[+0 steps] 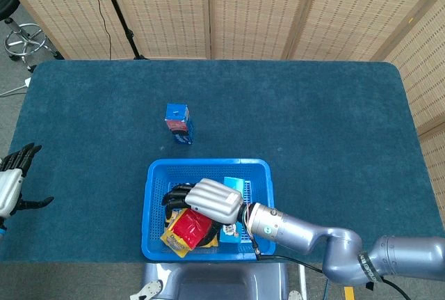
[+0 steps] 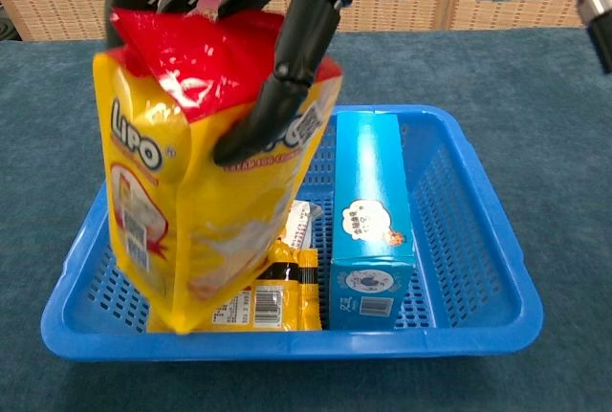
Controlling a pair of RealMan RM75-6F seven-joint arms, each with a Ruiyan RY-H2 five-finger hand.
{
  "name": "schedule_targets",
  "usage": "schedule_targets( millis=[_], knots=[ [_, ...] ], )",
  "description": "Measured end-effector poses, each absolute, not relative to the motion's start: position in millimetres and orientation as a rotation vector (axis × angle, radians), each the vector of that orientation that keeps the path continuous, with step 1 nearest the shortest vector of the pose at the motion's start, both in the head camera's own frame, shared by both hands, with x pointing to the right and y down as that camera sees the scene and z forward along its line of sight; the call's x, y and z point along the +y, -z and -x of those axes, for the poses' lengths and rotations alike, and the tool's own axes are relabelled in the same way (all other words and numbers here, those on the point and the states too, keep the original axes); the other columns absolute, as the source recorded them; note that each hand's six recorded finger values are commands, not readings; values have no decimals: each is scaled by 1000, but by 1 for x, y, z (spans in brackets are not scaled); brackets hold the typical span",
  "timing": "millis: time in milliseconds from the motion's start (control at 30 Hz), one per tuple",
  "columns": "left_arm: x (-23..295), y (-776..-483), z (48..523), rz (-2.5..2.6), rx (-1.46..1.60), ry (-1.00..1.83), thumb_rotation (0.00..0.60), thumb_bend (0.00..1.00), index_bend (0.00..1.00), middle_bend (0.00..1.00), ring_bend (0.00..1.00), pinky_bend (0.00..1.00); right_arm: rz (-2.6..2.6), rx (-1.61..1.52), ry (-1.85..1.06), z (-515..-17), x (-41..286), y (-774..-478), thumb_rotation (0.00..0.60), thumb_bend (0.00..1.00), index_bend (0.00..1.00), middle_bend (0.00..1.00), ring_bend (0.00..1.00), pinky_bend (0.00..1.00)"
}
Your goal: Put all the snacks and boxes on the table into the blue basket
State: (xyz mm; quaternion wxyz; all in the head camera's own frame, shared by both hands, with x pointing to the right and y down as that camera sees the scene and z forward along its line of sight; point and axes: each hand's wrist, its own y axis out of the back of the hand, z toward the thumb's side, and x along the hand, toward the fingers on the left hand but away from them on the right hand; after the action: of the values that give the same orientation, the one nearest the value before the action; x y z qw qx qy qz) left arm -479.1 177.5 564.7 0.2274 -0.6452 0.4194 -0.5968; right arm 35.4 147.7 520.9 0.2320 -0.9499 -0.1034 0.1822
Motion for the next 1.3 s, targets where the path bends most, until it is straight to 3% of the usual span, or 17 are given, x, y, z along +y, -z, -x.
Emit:
schedule_targets(
  millis=[167,367,667,900,1133,1300],
  knots=[
    [178,-564,479,1765,1166,1642,600,120,0,0,0,0,2617,-258,-580,-39,144,-529,600,0,0,0,0,0],
    [177,-566,476,1795,1160,1625,600,119,0,0,0,0,2539,-398,-575,-60,117,-515,600,0,0,0,0,1],
    [173,-566,465,1878,1165,1517,600,119,0,0,0,0,2277,-621,-697,-153,84,-491,600,0,0,0,0,6],
    [153,-566,443,1955,1164,1365,600,117,0,0,0,0,2118,-712,-864,-248,105,-495,600,0,0,0,0,6],
    [116,-560,403,2020,1143,1107,600,107,0,0,0,0,2022,-797,-1091,-342,140,-520,600,0,0,0,0,7],
    [94,-559,372,2059,1121,996,600,105,0,0,0,0,2012,-875,-1201,-381,173,-536,600,0,0,0,0,8]
  ],
)
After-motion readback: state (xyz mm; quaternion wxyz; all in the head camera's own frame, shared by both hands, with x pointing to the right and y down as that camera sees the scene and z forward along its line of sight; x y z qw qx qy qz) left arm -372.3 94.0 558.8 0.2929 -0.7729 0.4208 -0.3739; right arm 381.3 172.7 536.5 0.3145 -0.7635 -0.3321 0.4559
